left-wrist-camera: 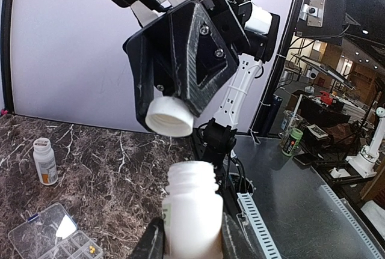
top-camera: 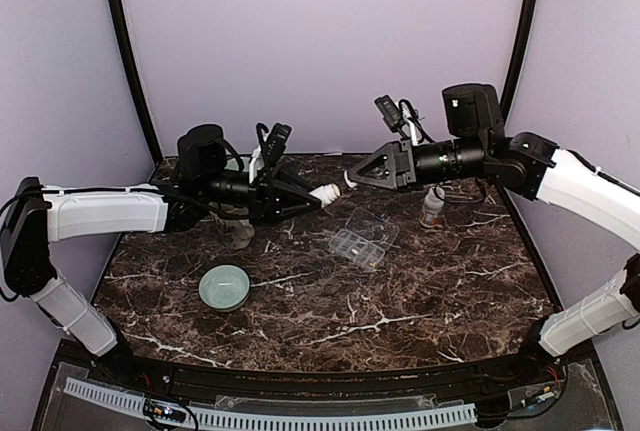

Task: Sort the pills into containers
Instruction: Close the lid of the pill bottle on the pill bottle.

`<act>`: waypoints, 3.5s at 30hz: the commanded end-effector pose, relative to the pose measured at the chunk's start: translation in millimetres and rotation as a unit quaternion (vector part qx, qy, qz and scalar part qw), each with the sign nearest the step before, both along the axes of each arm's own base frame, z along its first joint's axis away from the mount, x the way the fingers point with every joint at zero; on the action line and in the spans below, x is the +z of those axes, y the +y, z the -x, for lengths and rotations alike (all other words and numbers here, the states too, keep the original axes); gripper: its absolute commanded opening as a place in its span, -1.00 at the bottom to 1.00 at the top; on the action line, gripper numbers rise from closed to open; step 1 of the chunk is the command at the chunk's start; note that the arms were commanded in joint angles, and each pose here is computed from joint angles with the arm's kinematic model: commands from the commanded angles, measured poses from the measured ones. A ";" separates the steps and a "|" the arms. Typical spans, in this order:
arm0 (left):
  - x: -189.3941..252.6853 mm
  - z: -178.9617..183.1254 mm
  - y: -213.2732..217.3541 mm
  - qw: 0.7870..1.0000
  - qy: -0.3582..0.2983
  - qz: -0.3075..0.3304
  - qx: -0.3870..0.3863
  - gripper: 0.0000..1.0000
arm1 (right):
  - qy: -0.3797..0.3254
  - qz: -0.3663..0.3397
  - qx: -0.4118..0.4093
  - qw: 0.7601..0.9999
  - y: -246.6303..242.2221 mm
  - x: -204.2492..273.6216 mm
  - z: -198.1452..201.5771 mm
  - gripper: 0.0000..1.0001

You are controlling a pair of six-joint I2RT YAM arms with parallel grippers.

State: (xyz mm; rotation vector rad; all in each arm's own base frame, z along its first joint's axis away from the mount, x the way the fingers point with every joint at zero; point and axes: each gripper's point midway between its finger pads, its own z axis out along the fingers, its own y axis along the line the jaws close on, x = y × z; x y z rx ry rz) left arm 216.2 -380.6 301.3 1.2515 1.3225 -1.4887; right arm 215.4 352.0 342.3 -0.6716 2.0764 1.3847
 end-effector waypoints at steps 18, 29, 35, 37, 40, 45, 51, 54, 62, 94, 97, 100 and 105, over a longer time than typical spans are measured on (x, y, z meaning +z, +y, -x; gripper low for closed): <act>13.2 -1.6 -0.1 1.000 -0.012 0.008 -0.014 -1.00 | 0.005 -0.022 0.047 0.999 21.5 -2.0 18.5 -0.81; 14.1 -1.5 -0.2 1.000 -0.012 0.009 -0.018 -1.00 | 0.010 -0.018 0.046 0.999 25.3 -10.3 16.1 -0.80; 14.9 -0.2 0.2 1.000 -0.012 0.010 -0.021 -1.00 | 0.009 -0.020 0.047 0.999 27.1 -11.0 14.8 -0.80; 15.3 0.6 0.3 1.000 -0.011 0.010 -0.022 -1.00 | 0.009 -0.020 0.046 0.999 27.5 -11.3 14.1 -0.80; 16.0 1.4 0.9 1.000 -0.012 0.011 -0.023 -1.00 | 0.008 -0.019 0.045 0.999 28.3 -12.4 13.1 -0.80; 17.6 2.5 1.6 1.000 -0.012 0.012 -0.025 -1.00 | 0.008 -0.017 0.046 0.999 30.2 -15.0 11.8 -0.80; 18.4 3.4 2.0 0.999 -0.012 0.014 -0.027 -1.00 | 0.007 -0.017 0.044 0.999 31.4 -16.5 10.1 -0.80; 17.8 3.7 1.9 0.999 -0.010 0.014 -0.028 -1.00 | 0.007 -0.016 0.044 0.999 31.6 -17.5 9.1 -0.80; 22.8 3.3 2.0 0.999 -0.016 0.020 -0.026 -1.00 | 0.016 -0.008 0.048 0.999 32.2 -27.5 10.1 -0.80; 49.6 14.4 6.1 0.997 -0.033 0.055 -0.051 -1.00 | 0.032 0.031 0.095 0.994 33.8 -70.8 35.3 -0.80; 52.3 17.0 7.4 0.996 -0.033 0.056 -0.056 -1.00 | 0.017 0.035 0.093 0.995 32.5 -69.9 34.7 -0.80; 54.0 18.8 8.3 0.996 -0.032 0.057 -0.060 -1.00 | 0.006 0.036 0.100 0.994 33.7 -69.8 37.2 -0.80; 57.2 24.5 8.6 0.995 -0.027 0.057 -0.079 -1.00 | -0.014 0.042 0.110 0.993 34.9 -72.8 39.2 -0.80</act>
